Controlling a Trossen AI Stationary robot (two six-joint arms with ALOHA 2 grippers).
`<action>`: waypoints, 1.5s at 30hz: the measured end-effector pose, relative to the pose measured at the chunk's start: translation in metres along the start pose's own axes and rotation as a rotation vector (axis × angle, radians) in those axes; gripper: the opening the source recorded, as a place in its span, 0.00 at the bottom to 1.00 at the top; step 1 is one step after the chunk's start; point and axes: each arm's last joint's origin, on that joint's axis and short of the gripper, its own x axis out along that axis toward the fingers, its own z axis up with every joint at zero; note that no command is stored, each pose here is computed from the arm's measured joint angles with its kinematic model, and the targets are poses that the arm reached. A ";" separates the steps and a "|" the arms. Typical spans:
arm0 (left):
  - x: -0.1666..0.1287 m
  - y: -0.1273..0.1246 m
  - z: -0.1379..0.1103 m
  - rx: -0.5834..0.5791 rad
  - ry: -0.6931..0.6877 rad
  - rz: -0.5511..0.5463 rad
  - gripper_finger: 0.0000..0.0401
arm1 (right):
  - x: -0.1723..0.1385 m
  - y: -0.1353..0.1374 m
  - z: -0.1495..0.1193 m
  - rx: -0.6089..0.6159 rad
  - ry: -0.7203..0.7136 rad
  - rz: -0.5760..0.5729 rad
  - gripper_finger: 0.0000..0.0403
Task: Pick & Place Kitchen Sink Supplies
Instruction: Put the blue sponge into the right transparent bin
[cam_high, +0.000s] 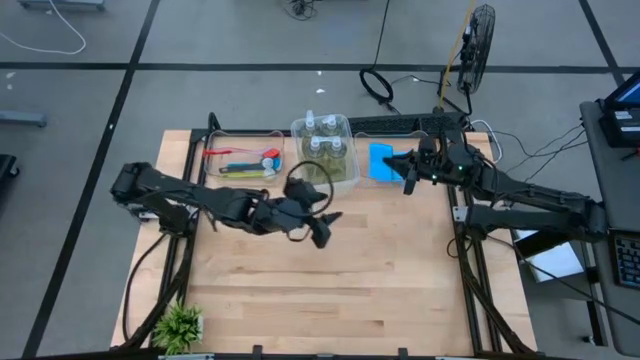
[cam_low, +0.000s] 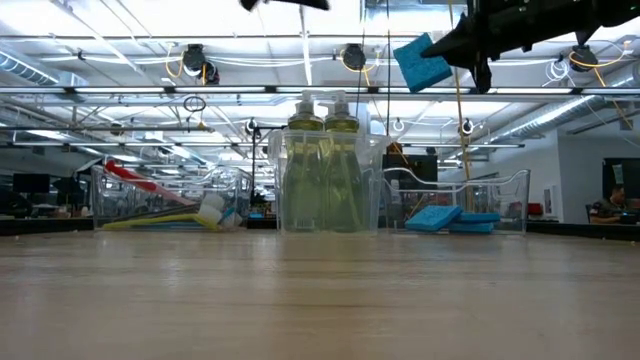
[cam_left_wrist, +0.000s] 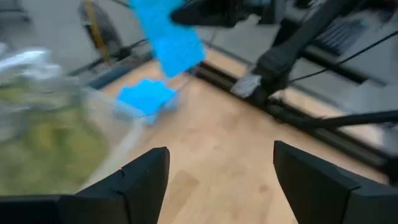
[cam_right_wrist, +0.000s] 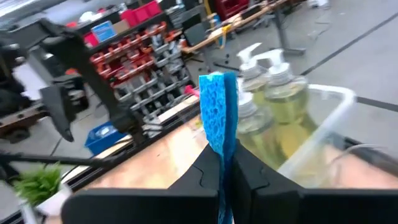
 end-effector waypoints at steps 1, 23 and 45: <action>-0.006 0.002 0.001 0.013 0.004 0.023 0.71 | 0.000 -0.002 0.001 0.002 -0.007 -0.013 0.00; -0.081 0.075 -0.045 -0.045 -0.139 -0.019 0.68 | 0.028 -0.072 0.002 0.167 0.045 -0.228 0.00; -0.125 0.137 -0.083 -0.059 -0.264 -0.080 0.68 | 0.063 -0.118 -0.041 0.322 0.268 -0.408 0.00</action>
